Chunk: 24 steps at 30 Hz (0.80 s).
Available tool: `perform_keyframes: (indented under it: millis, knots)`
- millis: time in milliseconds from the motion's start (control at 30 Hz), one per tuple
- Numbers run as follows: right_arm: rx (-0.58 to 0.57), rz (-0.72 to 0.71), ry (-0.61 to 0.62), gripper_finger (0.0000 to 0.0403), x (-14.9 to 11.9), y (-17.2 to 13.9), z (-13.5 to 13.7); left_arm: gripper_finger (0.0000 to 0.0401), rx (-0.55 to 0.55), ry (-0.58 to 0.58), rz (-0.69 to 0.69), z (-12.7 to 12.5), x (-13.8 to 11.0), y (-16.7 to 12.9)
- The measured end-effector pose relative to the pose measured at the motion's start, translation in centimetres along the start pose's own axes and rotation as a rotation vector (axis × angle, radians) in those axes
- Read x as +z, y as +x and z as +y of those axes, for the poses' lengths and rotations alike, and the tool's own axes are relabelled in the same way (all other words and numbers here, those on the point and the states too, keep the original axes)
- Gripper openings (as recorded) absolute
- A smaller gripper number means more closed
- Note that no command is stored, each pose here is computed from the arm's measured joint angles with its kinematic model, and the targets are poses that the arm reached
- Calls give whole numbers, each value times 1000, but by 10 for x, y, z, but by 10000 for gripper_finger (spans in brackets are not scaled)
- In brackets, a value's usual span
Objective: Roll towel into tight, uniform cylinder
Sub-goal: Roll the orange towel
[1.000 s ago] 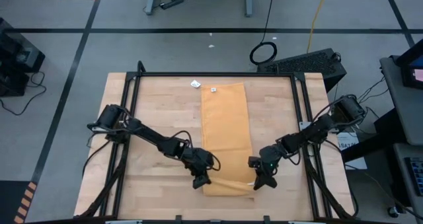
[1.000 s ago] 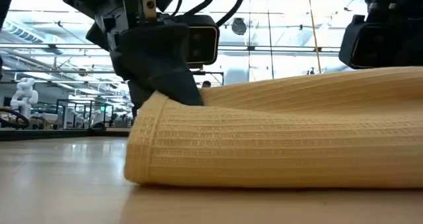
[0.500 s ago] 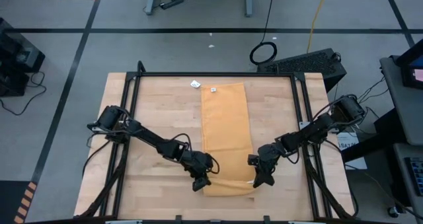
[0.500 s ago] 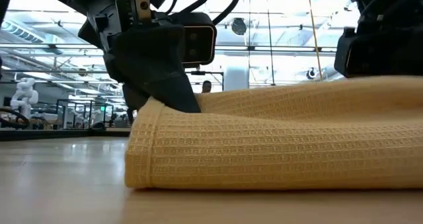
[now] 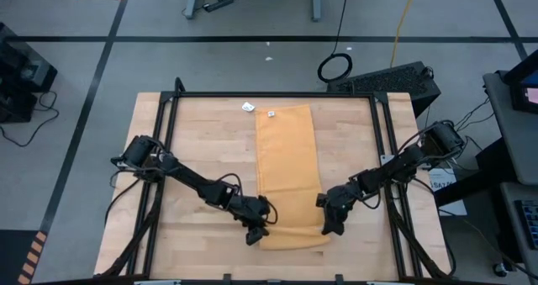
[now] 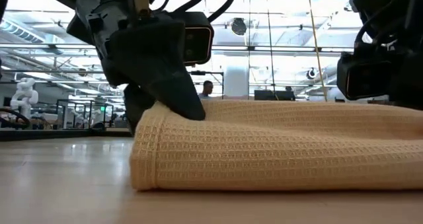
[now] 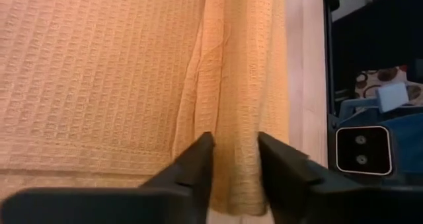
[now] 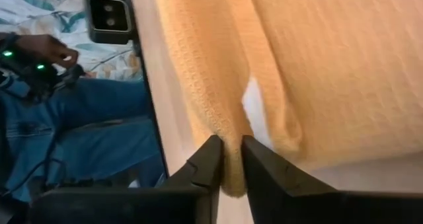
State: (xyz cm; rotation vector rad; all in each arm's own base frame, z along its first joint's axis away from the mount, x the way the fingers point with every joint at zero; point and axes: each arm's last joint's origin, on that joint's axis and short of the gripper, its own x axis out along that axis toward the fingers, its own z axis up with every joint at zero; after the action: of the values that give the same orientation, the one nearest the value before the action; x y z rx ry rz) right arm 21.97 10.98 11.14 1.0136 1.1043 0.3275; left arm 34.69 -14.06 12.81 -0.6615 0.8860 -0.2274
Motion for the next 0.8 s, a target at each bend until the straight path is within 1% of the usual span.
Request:
perform_keyframes:
  millis: [100, 200, 300, 400, 500, 600, 667, 800]
  knots:
    - [-12, 4, 36, 81, -1, 0, -1, 166, -4, -7, -7, -2, 2, -3]
    - [-22, 6, 72, 112, -1, 0, -2, 205, -11, 4, -24, -5, 4, -8]
    - [-24, 5, 80, 139, -1, 0, -2, 234, -7, 8, -31, -6, 5, -9]
    - [-26, 9, 100, 155, -1, 0, -2, 253, 13, 9, -25, -5, 4, -9]
    - [-27, 8, 127, 164, -1, 0, -3, 259, 64, -8, -4, 0, 2, -9]
    - [-28, 8, 124, 166, -1, 0, -3, 254, 46, -5, 6, -1, 2, -9]
    - [-29, 10, 97, 166, -1, 0, -2, 247, -7, -2, 23, -4, 3, -9]
    - [-20, 13, 53, 151, 0, 0, 0, 229, -163, 24, 23, -17, 6, -10]
